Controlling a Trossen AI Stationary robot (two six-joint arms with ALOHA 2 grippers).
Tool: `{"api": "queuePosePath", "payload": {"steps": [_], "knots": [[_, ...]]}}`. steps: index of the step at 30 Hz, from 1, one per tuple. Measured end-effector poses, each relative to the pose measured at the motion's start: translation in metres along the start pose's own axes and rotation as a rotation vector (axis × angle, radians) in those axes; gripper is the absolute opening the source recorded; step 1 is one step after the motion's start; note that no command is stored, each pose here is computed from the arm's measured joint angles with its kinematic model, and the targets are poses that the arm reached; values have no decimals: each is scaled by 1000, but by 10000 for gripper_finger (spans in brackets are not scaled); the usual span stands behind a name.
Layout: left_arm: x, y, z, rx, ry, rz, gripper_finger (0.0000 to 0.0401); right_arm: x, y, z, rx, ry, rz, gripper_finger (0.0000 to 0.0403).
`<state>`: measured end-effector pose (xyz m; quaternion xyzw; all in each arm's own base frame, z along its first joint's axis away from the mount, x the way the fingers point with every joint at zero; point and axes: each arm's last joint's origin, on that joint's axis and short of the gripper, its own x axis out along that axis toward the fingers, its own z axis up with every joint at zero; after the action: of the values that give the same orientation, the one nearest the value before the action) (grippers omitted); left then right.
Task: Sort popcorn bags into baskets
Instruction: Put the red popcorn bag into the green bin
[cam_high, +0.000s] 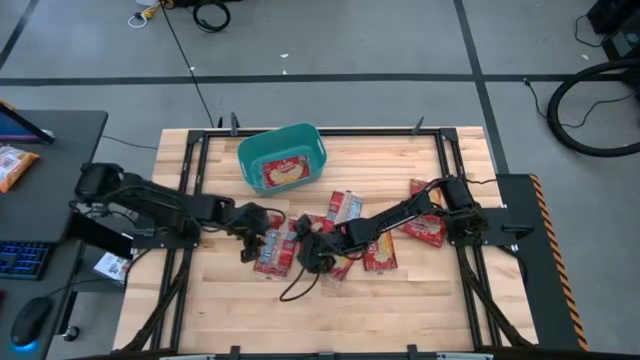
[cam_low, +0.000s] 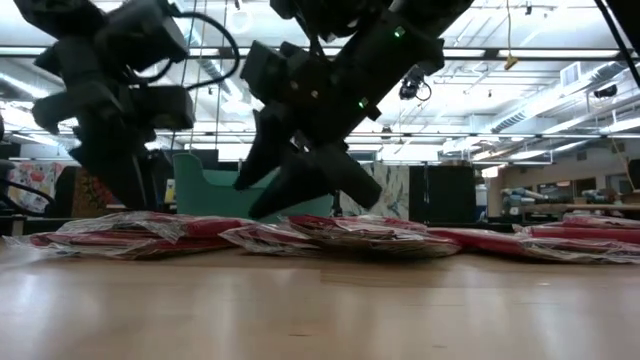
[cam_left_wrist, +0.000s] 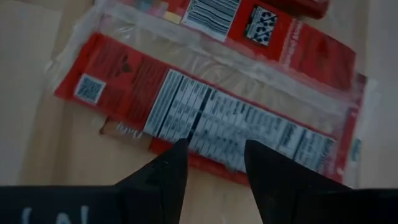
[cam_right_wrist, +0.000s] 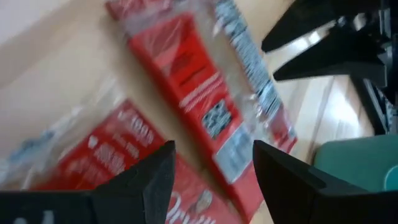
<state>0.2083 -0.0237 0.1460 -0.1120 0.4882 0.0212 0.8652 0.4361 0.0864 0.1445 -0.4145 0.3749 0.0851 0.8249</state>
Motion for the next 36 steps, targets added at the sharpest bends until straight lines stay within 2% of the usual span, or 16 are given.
{"api": "queuePosePath", "payload": {"steps": [4, 9, 17, 24, 28, 36], "knots": [[15, 0, 2, 18, -2, 3, 164, -1, 5, -2, -23, 47, 20, 217], [30, -2, 9, 58, -52, -9, 164, -1, 4, -2, -24, 38, 9, 217], [34, -4, 14, 81, -121, -26, 164, 0, 2, -3, -23, 15, 37, 212], [34, -4, 16, 89, -145, -31, 164, -3, 0, 11, -90, -50, -74, 172], [34, -4, 17, 90, -146, -32, 164, -3, 0, 11, -105, -66, -54, 150], [34, -5, 17, 91, -153, -34, 164, 1, -1, -1, 11, -21, 23, 100]]}}
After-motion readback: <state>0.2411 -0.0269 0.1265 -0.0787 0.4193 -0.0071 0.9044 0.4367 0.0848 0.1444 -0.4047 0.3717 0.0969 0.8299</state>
